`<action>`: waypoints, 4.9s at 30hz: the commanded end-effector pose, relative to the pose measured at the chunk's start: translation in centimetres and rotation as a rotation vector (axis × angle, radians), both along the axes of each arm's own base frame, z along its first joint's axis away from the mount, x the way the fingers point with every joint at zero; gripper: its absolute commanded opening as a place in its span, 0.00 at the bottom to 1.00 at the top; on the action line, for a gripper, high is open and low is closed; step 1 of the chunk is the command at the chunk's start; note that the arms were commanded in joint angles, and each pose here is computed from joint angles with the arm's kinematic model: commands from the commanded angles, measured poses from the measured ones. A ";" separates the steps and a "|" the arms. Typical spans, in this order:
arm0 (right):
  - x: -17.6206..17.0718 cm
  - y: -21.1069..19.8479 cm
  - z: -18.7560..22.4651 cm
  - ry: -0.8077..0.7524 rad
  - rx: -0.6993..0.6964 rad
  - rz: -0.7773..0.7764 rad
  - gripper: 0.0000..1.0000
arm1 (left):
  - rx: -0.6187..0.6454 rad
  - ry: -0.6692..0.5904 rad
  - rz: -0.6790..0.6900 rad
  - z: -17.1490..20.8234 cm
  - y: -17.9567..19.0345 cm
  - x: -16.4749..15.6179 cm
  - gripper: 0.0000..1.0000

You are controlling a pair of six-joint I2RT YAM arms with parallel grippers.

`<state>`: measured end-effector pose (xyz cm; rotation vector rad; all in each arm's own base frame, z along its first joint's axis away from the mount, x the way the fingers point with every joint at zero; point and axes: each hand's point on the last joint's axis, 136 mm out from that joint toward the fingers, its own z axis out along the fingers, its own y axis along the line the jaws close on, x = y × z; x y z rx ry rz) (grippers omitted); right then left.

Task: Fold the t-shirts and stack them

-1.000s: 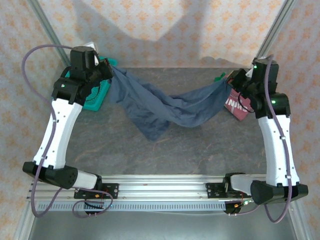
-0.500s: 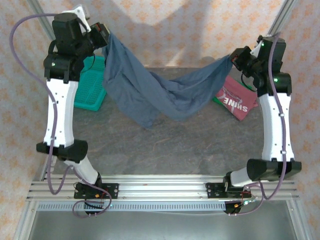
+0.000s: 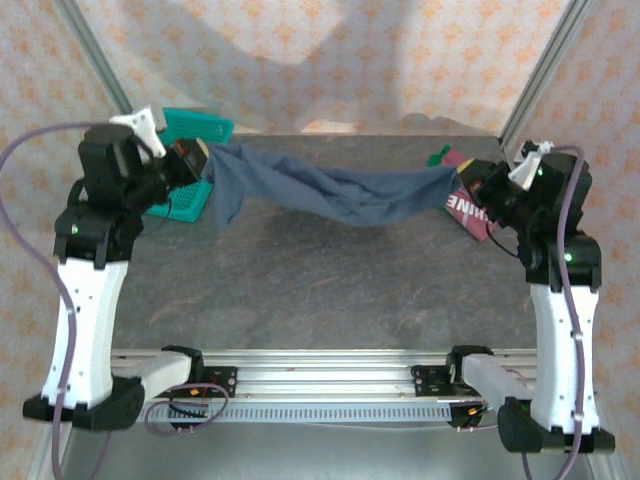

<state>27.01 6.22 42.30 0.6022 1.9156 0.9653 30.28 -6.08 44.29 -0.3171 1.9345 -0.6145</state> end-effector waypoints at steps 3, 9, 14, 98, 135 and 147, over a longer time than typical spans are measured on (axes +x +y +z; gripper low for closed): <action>0.0 -0.1 -2.1 0.069 0.012 -0.006 0.00 | -0.010 0.084 0.019 -4.6 0.2 0.7 0.00; 5.0 -0.7 -6.3 0.113 -0.049 -0.010 0.00 | 0.094 0.172 0.044 -10.0 0.9 4.6 0.00; 10.2 -1.5 -11.8 0.198 -0.102 -0.019 0.00 | 0.147 0.305 0.019 -16.2 0.6 8.5 0.00; -10.6 3.1 -36.9 0.983 -0.102 0.178 0.51 | -0.056 0.699 0.046 -28.6 0.0 4.9 0.00; -9.7 4.2 -26.5 0.900 -0.205 0.229 0.03 | -0.098 0.379 0.001 -14.4 -0.5 1.3 0.00; -6.5 5.0 -31.2 0.962 -0.259 0.309 0.07 | -0.074 0.410 0.025 -17.8 0.0 2.2 0.00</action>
